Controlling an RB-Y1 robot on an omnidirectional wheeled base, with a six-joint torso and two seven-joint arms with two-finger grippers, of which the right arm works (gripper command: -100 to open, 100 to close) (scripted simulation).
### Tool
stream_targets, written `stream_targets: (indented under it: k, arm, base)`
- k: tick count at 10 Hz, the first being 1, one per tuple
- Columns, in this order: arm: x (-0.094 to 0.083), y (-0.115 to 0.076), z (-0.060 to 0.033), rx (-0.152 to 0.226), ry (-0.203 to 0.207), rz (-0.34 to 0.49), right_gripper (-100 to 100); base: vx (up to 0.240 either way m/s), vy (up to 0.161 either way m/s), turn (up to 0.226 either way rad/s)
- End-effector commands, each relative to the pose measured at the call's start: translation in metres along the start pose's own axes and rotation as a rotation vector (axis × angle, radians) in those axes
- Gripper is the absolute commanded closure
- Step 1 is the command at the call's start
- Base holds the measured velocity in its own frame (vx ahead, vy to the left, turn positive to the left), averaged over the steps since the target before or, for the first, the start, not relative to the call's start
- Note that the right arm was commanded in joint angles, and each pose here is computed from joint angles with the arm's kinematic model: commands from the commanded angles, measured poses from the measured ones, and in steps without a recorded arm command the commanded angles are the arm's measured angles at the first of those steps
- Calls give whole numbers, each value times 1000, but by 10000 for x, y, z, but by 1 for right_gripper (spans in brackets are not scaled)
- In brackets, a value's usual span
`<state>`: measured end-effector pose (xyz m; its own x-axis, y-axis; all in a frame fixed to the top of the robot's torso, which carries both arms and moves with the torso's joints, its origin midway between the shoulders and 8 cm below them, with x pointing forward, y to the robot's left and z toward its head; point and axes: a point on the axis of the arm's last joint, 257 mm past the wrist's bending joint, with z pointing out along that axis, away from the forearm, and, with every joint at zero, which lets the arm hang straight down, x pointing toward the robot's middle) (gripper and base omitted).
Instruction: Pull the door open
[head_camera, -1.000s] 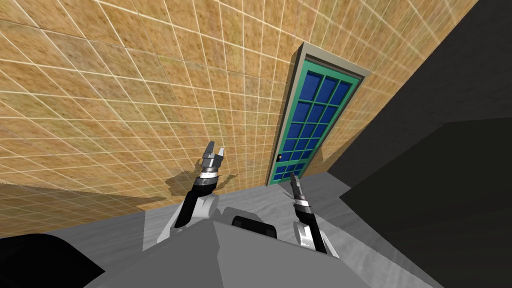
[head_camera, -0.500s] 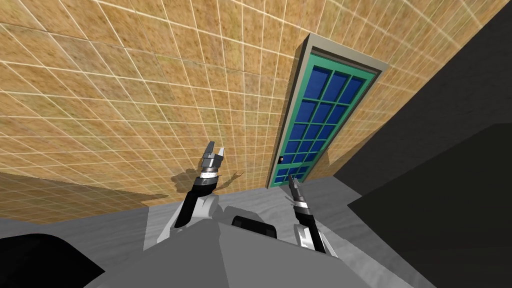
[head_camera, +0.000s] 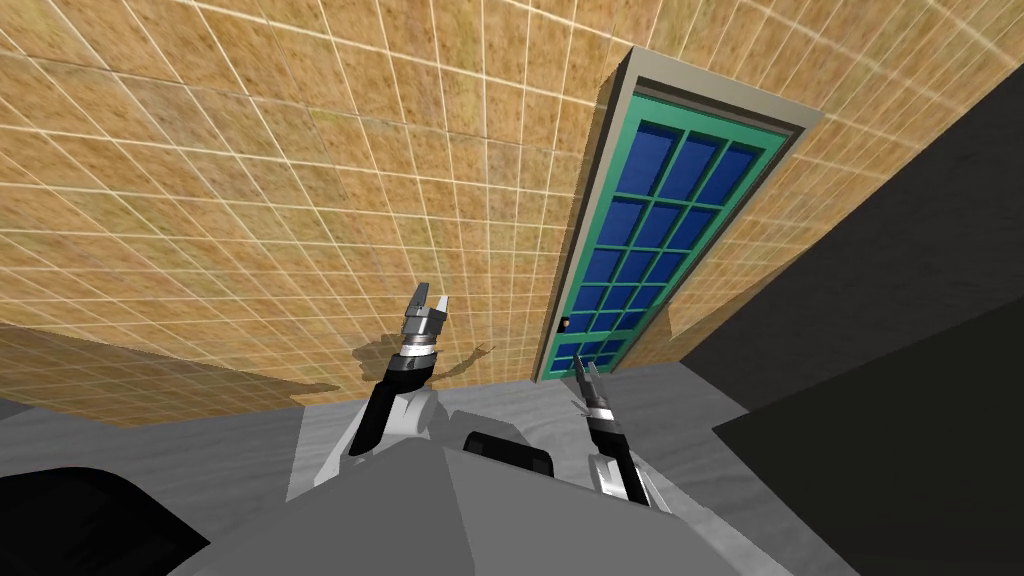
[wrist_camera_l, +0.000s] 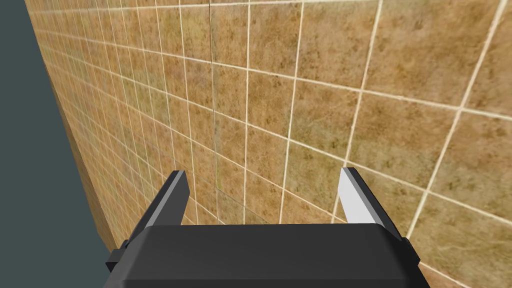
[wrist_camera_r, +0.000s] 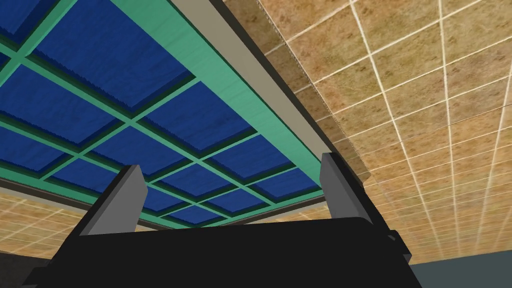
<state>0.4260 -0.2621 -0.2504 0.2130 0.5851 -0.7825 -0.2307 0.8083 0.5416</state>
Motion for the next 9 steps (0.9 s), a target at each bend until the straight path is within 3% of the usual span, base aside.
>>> stream_targets:
  k: [1,9]
  arm:
    - [72,-72,-33,10,18,-41,-100]
    - [374,-403,-222,48,104,-218,-100]
  base:
    - [79,-69,73]
    - [79,-64,82]
